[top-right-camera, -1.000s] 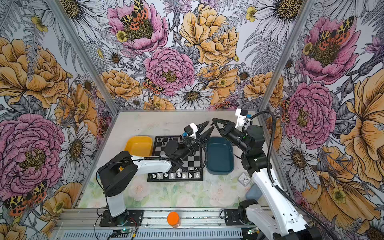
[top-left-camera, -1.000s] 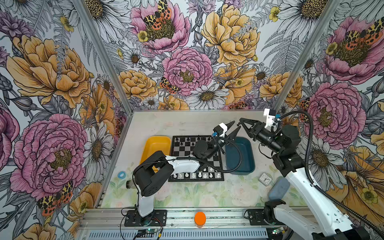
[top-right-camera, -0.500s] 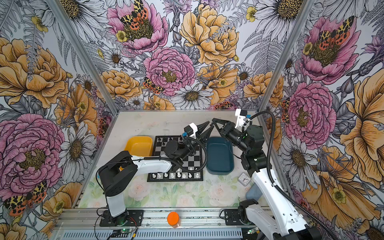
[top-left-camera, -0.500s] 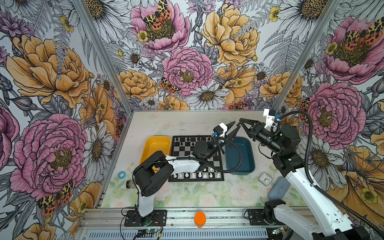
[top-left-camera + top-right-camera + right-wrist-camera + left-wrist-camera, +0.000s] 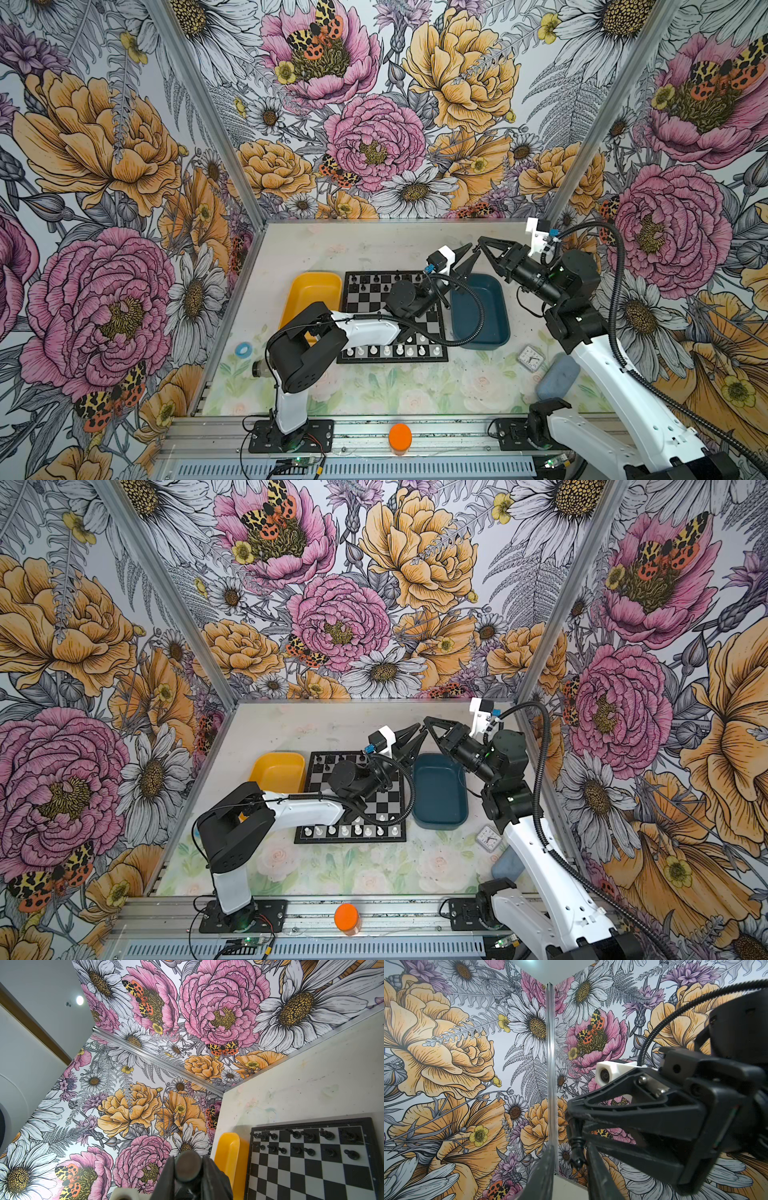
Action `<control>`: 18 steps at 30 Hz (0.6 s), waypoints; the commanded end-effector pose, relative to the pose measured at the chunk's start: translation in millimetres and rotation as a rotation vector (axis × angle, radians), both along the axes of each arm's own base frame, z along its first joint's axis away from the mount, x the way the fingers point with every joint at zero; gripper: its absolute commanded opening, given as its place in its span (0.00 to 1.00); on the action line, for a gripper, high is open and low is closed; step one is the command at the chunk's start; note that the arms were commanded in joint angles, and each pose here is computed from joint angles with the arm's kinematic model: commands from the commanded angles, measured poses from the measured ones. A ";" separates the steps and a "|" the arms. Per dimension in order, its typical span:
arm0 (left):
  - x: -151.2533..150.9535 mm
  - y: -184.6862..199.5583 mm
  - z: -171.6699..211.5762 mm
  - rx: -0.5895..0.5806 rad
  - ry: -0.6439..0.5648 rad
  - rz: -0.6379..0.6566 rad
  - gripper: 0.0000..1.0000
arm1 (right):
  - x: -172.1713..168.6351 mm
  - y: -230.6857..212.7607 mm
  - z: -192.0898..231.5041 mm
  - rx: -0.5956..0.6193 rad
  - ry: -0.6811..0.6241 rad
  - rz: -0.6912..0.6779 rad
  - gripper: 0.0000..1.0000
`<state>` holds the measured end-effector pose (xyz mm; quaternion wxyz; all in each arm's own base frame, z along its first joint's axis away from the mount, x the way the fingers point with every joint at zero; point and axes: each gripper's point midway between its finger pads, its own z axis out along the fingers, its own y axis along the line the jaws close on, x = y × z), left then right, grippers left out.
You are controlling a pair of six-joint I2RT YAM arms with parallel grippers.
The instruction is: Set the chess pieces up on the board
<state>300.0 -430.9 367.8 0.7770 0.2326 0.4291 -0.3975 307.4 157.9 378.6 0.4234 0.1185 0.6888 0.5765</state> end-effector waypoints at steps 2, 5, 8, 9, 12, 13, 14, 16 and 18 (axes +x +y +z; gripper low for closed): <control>-3.9 -3.7 7.8 -0.021 -0.022 -0.016 0.27 | -1.6 6.0 -3.3 0.006 0.005 0.031 0.00; -3.3 -3.9 8.2 -0.021 -0.022 -0.017 0.25 | -2.1 6.3 -2.3 0.007 0.002 0.032 0.00; -3.2 -4.7 7.4 -0.020 -0.019 -0.021 0.22 | -2.7 6.6 -2.9 0.007 0.003 0.033 0.00; -3.8 -5.1 7.9 -0.021 -0.020 -0.024 0.21 | -3.0 6.5 -3.1 0.007 0.004 0.034 0.00; -3.4 -5.1 6.9 -0.017 -0.018 -0.026 0.18 | -2.9 6.0 -3.3 0.007 0.003 0.031 0.00; -4.0 -5.9 6.2 -0.016 -0.017 -0.029 0.17 | -3.0 5.9 -3.0 0.008 0.002 0.031 0.00; -3.8 -5.6 7.1 -0.019 -0.017 -0.030 0.16 | -3.1 6.2 -3.0 0.008 0.002 0.031 0.00; -4.1 -6.0 6.7 -0.017 -0.015 -0.032 0.14 | -2.9 5.9 -3.0 0.008 0.002 0.030 0.00; -4.4 -6.4 6.1 -0.016 -0.015 -0.035 0.10 | -2.9 6.0 -3.4 0.007 0.003 0.031 0.00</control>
